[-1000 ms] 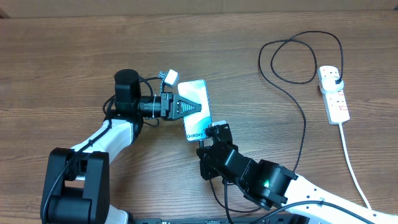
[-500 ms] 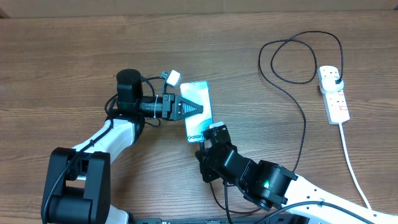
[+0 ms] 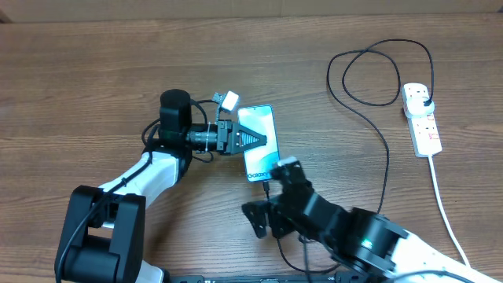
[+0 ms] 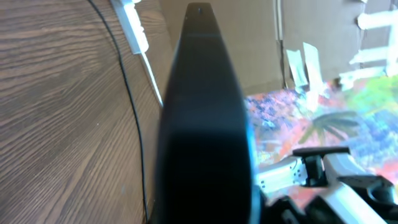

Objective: Plug charger to phone and switch on socket
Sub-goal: 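Lower the phone flat onto the table with the left gripper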

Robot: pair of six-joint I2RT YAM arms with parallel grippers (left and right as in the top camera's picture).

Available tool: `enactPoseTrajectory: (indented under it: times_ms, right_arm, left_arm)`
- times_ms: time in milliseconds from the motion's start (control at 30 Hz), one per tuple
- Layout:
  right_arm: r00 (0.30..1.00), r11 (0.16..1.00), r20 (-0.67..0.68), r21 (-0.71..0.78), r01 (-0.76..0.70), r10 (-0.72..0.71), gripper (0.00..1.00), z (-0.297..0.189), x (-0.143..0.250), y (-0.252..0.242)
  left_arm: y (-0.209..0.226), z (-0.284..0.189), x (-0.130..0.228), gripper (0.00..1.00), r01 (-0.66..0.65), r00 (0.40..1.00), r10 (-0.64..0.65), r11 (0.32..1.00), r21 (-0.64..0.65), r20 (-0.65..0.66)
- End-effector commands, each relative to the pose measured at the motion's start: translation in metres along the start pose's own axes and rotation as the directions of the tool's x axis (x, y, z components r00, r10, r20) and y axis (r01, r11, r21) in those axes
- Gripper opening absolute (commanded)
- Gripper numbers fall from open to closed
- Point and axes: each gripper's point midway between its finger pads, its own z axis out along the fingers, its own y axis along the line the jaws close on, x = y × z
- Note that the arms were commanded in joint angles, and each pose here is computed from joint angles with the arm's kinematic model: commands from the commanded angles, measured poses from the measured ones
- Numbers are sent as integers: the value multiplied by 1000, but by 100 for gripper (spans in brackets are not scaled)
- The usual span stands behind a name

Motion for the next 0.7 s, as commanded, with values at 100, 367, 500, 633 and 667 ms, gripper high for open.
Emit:
enactPoseTrajectory:
  times_ms: [100,367,500,633,667]
  right_arm:
    - [989,998,139,-58,-38,46,100,-70,-15,-7]
    - [949,975,228,-2,-222,217,100,-120,3,-56]
    - [946,971,223,1,-241,235,100,-122,7,-59]
    - [942,970,237,-11,-243,238,100,-123,3,-57]
    - [941,970,239,-14,-243,239,100,-123,2,-57]
  left_arm:
    - [11,41,3,4,19,999,-15,995,-102,43]
    - [66,39,11,4,14,997,17,930,-368,80]
    - [103,10,25,4,58,997,-23,847,-528,72]
    - [113,-13,22,4,61,996,-16,826,-561,84]
    - [114,-18,19,4,64,995,-12,824,-563,95]
